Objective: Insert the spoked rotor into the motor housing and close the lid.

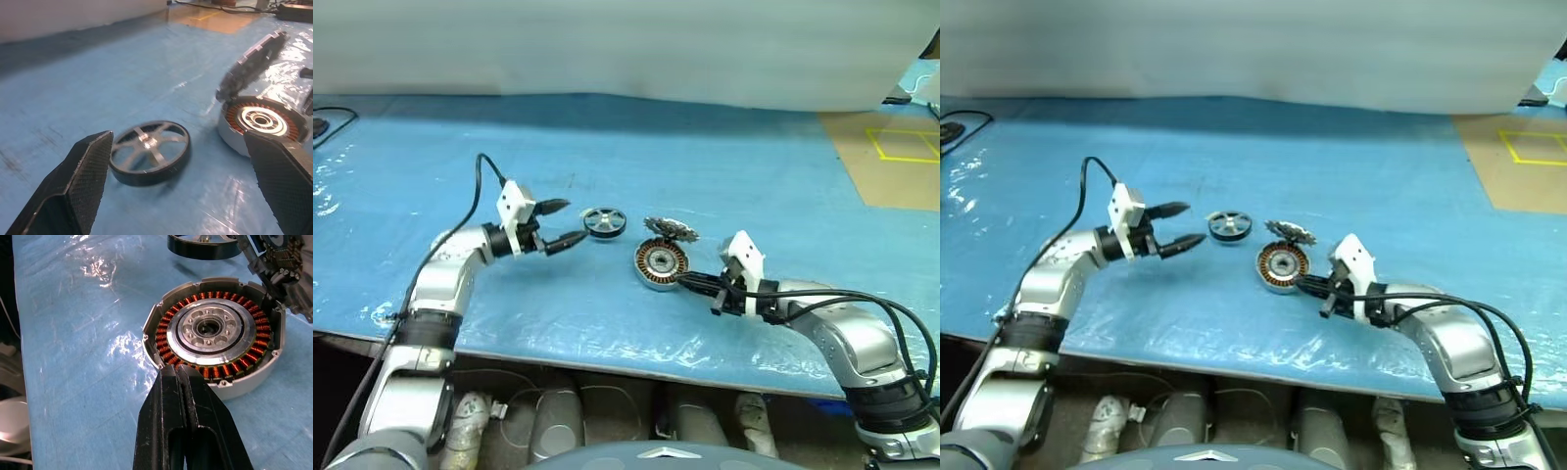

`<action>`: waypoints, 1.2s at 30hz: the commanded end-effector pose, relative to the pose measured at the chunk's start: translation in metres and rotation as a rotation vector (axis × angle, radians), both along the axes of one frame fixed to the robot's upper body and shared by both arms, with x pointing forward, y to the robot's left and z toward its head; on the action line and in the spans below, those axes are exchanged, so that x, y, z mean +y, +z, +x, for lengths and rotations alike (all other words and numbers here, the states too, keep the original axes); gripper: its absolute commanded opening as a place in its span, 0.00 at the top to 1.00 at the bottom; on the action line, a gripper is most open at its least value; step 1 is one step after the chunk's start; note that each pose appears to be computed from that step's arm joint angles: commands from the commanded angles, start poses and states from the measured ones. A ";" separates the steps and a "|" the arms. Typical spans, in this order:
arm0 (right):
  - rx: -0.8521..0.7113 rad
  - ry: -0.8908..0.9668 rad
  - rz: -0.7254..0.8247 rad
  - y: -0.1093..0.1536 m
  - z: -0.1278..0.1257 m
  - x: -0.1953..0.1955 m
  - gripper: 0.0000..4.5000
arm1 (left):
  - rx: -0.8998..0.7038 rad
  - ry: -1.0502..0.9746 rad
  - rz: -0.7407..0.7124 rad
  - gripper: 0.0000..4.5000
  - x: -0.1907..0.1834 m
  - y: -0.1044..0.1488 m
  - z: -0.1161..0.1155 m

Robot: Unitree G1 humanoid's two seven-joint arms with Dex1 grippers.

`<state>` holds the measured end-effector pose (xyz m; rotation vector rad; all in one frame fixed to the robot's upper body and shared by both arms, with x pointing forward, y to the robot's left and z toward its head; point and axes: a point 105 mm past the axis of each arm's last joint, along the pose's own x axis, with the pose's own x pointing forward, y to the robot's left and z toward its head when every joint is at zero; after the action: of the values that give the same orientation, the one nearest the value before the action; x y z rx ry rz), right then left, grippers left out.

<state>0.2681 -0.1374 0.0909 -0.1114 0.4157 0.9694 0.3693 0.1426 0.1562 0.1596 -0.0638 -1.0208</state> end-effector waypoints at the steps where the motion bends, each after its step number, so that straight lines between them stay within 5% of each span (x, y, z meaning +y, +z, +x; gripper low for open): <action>1: -0.061 0.015 0.012 0.015 -0.005 0.001 1.00 | -0.070 -0.022 0.025 0.00 -0.005 0.024 0.018; 12: -0.101 -0.113 -0.018 0.010 -0.014 -0.012 1.00 | -0.066 -0.040 0.499 0.00 -0.031 0.008 0.060; 17: -0.097 -0.161 -0.025 0.000 -0.021 -0.010 1.00 | -0.052 -0.096 0.565 0.00 -0.041 0.020 0.061; 36: -0.083 -0.253 -0.069 -0.015 -0.034 -0.010 1.00 | 0.008 -0.238 0.658 0.00 -0.069 0.002 0.050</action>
<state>0.2361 -0.1527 0.0660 -0.1469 0.4198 0.6887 0.4143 0.0782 0.1437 0.7197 0.3212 -1.2742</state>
